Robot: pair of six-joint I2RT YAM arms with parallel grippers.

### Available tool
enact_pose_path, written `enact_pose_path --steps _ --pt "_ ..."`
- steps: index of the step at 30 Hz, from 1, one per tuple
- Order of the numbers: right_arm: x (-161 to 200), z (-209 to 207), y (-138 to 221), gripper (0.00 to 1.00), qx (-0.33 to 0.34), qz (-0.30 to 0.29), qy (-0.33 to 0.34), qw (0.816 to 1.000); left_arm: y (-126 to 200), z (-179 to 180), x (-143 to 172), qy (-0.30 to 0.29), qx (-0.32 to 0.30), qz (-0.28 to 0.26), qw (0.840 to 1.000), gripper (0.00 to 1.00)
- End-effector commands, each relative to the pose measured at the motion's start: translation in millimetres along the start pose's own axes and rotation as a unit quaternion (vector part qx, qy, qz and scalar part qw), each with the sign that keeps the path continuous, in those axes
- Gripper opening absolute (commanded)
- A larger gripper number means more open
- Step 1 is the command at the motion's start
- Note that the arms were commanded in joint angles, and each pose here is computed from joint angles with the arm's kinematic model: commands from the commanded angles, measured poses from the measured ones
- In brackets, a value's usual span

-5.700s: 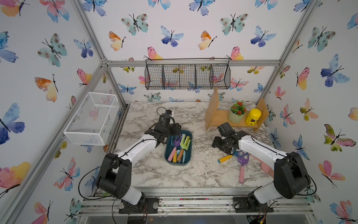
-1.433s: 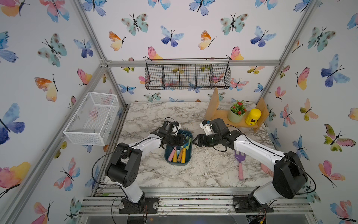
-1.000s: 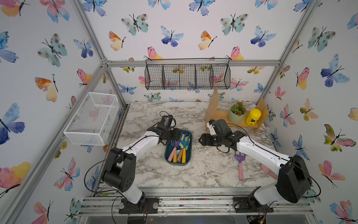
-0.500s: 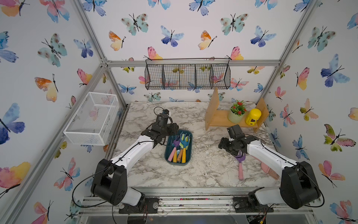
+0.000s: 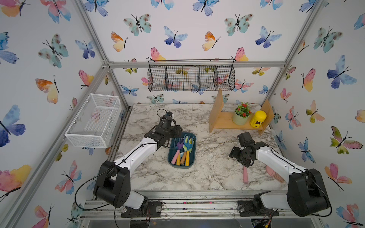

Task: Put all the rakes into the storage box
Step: Pick up the rake at the center of the board.

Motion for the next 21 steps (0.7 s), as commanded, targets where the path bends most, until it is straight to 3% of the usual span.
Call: enact_pose_path --steps 1,12,21 --pt "-0.1 -13.8 3.1 0.8 0.044 -0.008 -0.005 0.999 -2.4 0.9 -2.3 0.006 0.006 -0.004 1.0 0.55" --pt "17.2 -44.7 -10.4 0.81 0.094 0.039 -0.013 0.995 -6.2 2.4 1.7 0.007 0.006 0.003 1.0 0.55" --pt "49.6 -54.9 -27.3 0.73 0.048 0.119 -0.038 0.991 -9.3 3.7 5.9 0.011 0.007 0.01 1.0 0.55"
Point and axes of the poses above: each gripper's point midway between its finger pads, its own y axis back along the fingers, its own z axis along the line the jaws close on, x = y × z, the point moved 9 cm from there along y, back along the fingers, and after that the axes turned 1 degree about -y, right-handed, at the moved point
